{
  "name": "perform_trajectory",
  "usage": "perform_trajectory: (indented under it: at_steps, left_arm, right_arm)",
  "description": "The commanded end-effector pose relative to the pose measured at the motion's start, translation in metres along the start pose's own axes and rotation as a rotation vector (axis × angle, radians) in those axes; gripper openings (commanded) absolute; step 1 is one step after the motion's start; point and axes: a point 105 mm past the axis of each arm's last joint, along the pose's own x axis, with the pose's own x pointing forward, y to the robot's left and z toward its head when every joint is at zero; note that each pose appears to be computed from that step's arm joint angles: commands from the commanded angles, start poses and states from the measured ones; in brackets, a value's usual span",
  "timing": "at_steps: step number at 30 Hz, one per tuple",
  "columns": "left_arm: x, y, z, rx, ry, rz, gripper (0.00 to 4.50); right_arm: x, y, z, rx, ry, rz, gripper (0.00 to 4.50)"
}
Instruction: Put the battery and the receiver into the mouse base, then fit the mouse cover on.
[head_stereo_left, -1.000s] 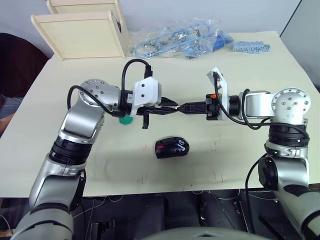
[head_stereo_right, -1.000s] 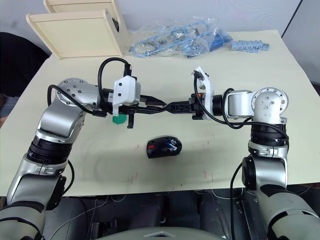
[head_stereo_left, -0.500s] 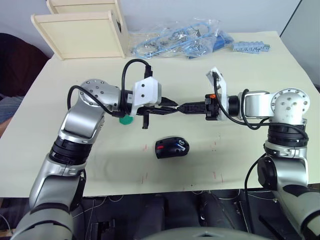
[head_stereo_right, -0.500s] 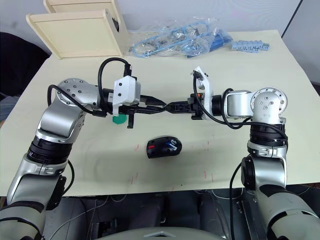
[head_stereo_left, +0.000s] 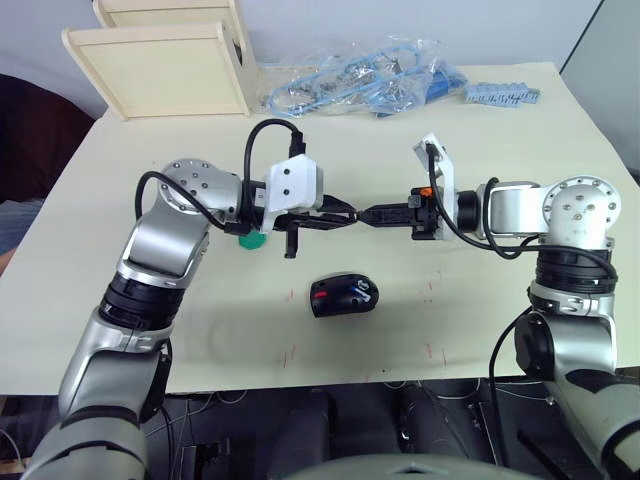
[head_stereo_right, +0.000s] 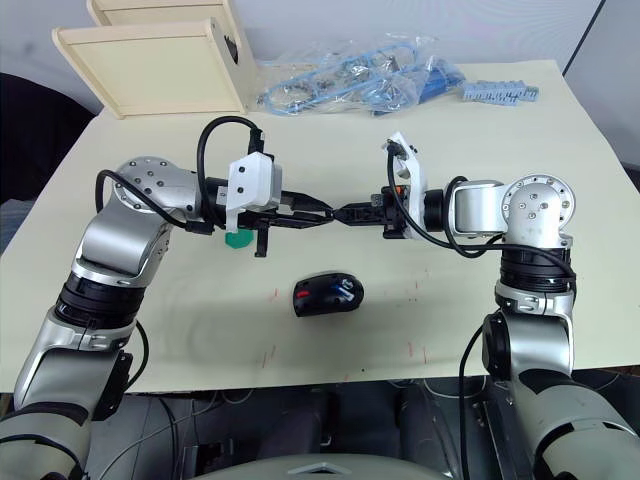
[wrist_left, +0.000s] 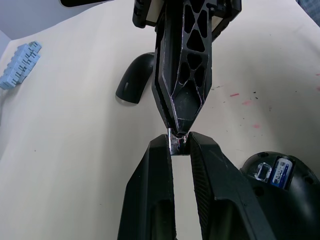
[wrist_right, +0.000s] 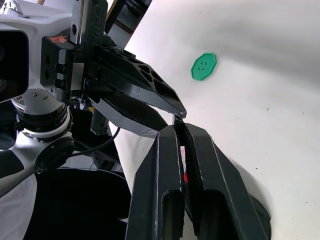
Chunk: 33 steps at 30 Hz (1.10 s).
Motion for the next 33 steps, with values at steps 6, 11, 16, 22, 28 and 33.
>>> perform_trajectory:
  at_steps: [6, 11, 16, 22, 28, 33]
  left_arm:
    - [-0.013, -0.003, 0.01, -0.163, -0.099, 0.053, 3.01]
    - [-0.025, -0.015, 0.004, -0.313, -0.14, 0.083, 4.44]
    - [-0.033, -0.034, -0.008, -0.402, -0.139, 0.084, 4.44]
    - [-0.036, -0.055, -0.016, -0.459, -0.155, 0.085, 4.44]
    - [-0.036, -0.07, -0.026, -0.479, -0.143, 0.075, 4.44]
    - [-0.037, -0.084, -0.036, -0.483, -0.131, 0.047, 4.44]
  right_arm:
    - [-0.009, 0.008, 0.004, -0.054, -0.011, 0.006, 0.0]
    - [-0.021, 0.001, -0.004, -0.059, -0.005, -0.025, 0.0]
    - [-0.035, -0.006, -0.015, -0.05, -0.004, -0.058, 0.0]
    - [-0.049, -0.016, -0.032, -0.017, -0.028, -0.084, 0.0]
    - [-0.068, -0.026, -0.046, -0.01, -0.11, -0.092, 0.0]
    - [-0.087, -0.034, -0.068, -0.021, -0.125, -0.117, 0.0]
